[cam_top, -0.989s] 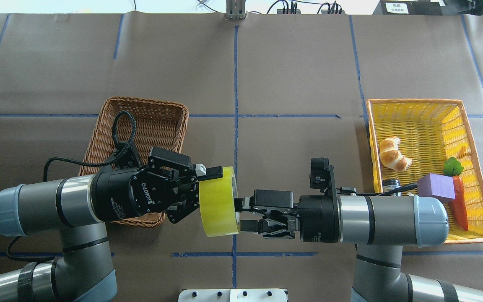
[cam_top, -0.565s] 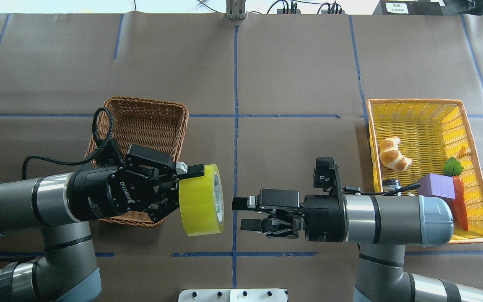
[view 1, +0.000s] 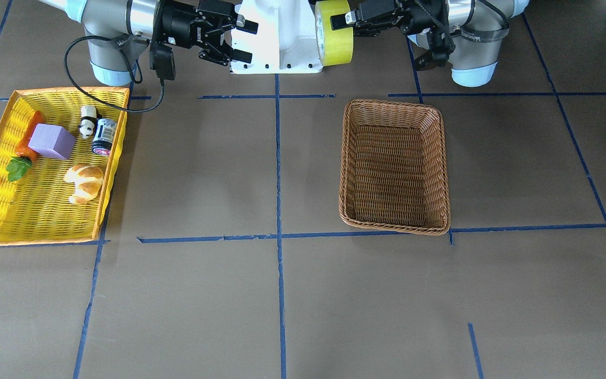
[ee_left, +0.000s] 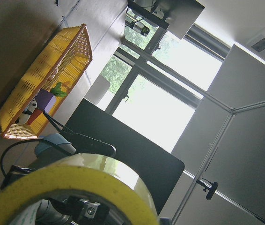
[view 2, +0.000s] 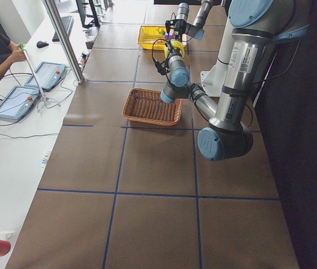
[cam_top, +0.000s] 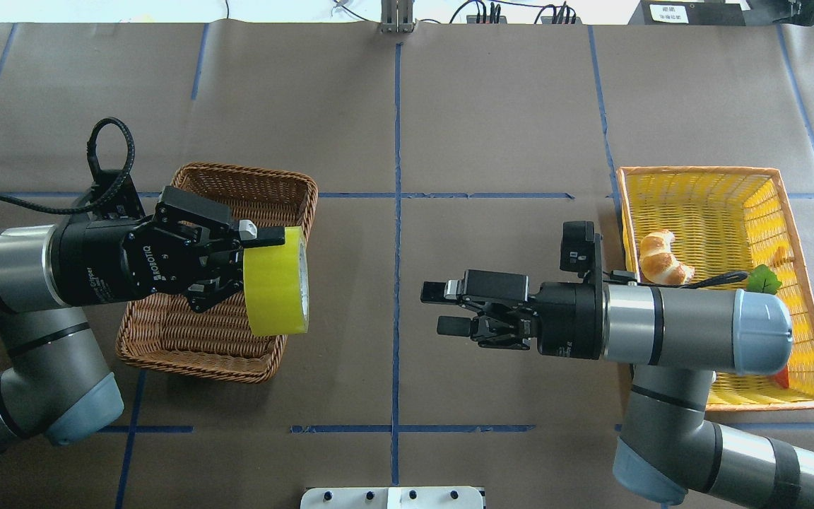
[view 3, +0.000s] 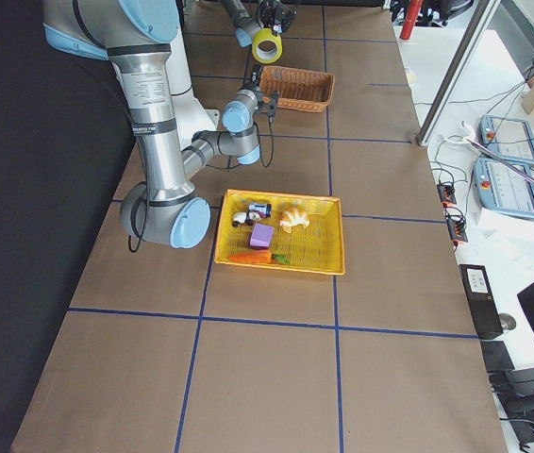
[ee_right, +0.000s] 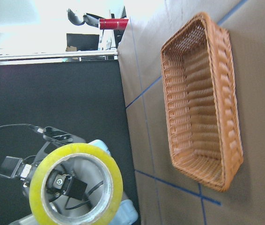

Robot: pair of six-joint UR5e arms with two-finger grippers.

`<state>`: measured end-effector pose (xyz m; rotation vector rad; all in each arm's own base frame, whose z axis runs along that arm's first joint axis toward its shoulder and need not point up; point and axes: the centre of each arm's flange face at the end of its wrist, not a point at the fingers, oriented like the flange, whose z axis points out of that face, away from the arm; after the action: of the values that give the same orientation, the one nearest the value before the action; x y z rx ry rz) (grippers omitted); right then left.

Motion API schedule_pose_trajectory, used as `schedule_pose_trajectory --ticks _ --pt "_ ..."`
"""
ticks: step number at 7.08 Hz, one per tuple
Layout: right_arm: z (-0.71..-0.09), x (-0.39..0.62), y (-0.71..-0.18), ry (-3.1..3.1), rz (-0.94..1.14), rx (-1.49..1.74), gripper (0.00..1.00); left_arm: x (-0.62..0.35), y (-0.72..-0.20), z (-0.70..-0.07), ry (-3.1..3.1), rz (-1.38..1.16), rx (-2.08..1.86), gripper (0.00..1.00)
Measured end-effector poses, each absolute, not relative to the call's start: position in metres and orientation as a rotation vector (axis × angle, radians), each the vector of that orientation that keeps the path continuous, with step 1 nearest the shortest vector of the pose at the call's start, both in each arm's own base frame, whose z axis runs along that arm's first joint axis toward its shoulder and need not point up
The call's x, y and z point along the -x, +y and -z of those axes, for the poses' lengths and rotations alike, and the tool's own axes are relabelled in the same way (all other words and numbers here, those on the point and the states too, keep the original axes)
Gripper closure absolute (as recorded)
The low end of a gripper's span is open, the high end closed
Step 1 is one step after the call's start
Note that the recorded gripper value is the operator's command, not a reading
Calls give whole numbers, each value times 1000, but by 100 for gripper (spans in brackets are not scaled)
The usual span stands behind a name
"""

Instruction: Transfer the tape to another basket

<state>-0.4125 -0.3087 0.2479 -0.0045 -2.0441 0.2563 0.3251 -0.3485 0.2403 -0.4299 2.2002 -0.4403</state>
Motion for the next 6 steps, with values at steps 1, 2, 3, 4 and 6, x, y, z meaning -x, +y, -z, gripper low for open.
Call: schedule_pose_trajectory --ticks 1,2,3,4,6 --pt "-248 411 -326 -1940 -253 -95 0 -323 -360 -240 2117 432 349 95" --pt "-243 409 -341 -1805 -245 -181 0 -318 -370 -236 2029 433 278 95" --pt "-236 406 -350 -1646 -224 -253 0 -311 -379 -229 1941 425 218 96" --pt "-230 400 -358 -1489 -195 -307 0 -307 -385 -224 1853 409 160 96" --pt "-238 386 -379 -1251 -131 -381 0 -313 -396 -225 1662 378 48 96"
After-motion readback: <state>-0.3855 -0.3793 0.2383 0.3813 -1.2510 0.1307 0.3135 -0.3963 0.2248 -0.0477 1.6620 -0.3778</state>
